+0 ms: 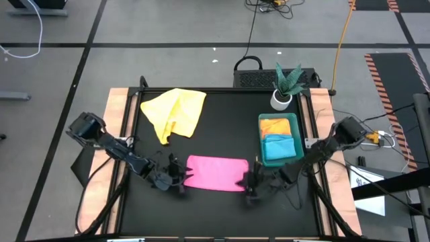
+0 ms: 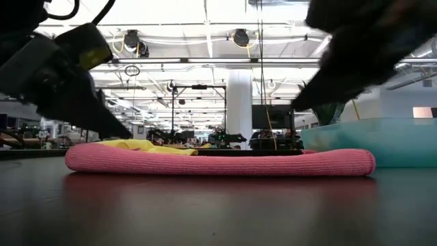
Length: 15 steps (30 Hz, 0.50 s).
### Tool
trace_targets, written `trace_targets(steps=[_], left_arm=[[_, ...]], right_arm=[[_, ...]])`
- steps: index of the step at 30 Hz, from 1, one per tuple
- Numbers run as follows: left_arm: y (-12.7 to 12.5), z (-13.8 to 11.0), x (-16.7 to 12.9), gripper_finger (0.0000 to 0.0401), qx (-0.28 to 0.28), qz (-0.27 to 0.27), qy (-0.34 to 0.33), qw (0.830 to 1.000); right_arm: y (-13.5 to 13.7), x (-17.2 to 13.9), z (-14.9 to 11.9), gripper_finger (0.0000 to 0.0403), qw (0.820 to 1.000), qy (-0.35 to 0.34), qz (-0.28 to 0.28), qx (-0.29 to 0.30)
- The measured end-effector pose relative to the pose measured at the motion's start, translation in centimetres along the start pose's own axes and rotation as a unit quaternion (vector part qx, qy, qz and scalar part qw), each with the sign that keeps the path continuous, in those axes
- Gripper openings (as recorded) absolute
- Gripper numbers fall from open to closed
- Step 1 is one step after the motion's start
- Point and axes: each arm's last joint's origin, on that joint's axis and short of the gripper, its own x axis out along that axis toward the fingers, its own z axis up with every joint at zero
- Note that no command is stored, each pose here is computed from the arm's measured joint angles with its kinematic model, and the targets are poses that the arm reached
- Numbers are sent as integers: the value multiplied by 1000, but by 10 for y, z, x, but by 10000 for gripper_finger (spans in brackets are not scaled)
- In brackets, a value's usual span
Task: Fold microfiber towels
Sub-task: Fold the pink microfiber cloth
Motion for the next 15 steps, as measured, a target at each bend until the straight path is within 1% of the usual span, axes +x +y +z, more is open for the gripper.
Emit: trace_targets(steps=[2,4,6,9,12,13,15], left_arm=[[-2,-4,2,115,2,-4,5,1000],[-3,-10,6,113,8,-3,12,1000],[-5,-14,8,103,11,-4,13,1000],[-7,-18,12,73,14,-8,11,1000],[-11,-18,12,29,17,-18,1,1000],[-12,-19,12,15,21,-22,0,1000],[-16,-21,10,7,28,-29,0,999]], right_arm=[[8,-2,-8,1,999,19,28,-19],[14,-3,-15,1,999,27,35,-26],[16,-2,-19,1,999,31,37,-17],[20,4,-20,1,999,15,48,10],[23,15,-19,1,997,-18,70,20],[24,20,-19,1,996,-23,85,23],[24,30,-20,1,992,-19,123,32]])
